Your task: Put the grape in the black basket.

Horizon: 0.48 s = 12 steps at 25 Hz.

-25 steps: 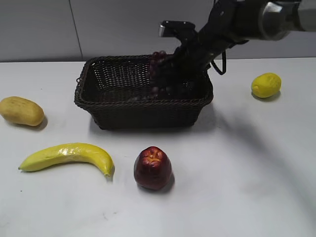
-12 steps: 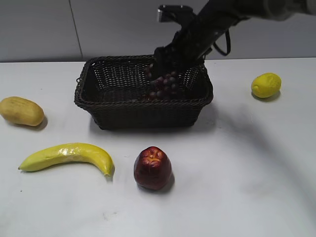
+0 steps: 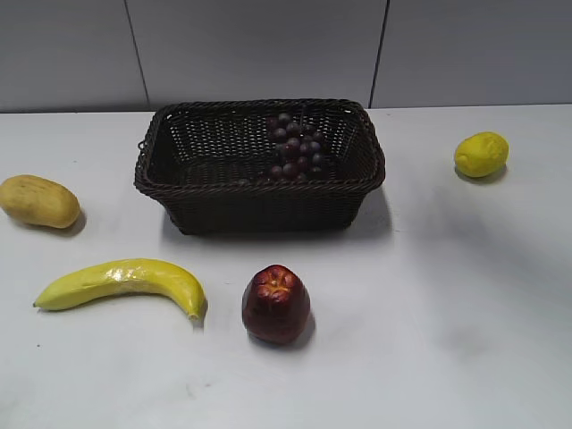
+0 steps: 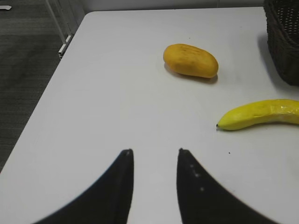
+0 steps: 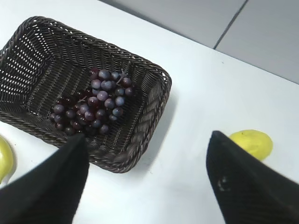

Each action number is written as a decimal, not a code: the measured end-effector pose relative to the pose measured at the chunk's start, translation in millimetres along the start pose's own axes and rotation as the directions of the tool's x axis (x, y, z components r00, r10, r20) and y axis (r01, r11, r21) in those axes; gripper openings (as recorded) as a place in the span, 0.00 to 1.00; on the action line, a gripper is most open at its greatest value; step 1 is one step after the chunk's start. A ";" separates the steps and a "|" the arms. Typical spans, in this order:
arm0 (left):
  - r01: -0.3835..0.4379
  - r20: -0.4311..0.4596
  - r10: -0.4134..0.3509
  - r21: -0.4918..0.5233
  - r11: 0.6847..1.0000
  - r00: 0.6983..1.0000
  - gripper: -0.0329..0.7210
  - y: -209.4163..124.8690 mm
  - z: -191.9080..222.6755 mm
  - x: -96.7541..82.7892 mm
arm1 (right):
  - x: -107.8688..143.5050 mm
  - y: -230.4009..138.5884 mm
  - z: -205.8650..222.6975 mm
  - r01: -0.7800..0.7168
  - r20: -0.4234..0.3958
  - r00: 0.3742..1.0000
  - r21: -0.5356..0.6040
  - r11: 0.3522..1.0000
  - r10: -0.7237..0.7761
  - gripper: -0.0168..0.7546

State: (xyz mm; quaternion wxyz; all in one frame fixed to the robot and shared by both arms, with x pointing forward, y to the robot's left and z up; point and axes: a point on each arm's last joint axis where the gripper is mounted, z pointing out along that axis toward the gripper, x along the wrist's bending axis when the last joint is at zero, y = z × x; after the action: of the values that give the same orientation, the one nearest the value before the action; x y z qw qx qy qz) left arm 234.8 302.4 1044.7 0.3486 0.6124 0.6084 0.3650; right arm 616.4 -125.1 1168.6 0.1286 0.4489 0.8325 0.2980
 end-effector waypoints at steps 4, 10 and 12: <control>0.000 0.000 0.000 0.000 1.000 1.000 0.36 0.0 0.0 0.0 | -1.1 -3.7 -47.9 -0.036 0.065 0.997 -0.068 0.997 0.041 0.79; 0.000 0.000 0.000 0.000 1.000 1.000 0.36 0.0 0.0 0.0 | 12.2 -45.2 -98.6 -0.064 0.082 0.994 -0.068 0.996 0.069 0.79; 0.000 0.000 0.000 0.000 1.000 1.000 0.36 0.0 0.0 0.0 | 16.7 -67.0 -106.7 -0.078 0.080 0.993 -0.039 0.996 0.081 0.79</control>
State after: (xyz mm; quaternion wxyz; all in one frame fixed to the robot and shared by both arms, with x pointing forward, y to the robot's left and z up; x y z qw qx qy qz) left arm 234.8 302.4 1044.7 0.3486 0.6124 0.6084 0.3650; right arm 510.6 -180.0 1212.8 0.1586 0.4912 0.8025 0.2994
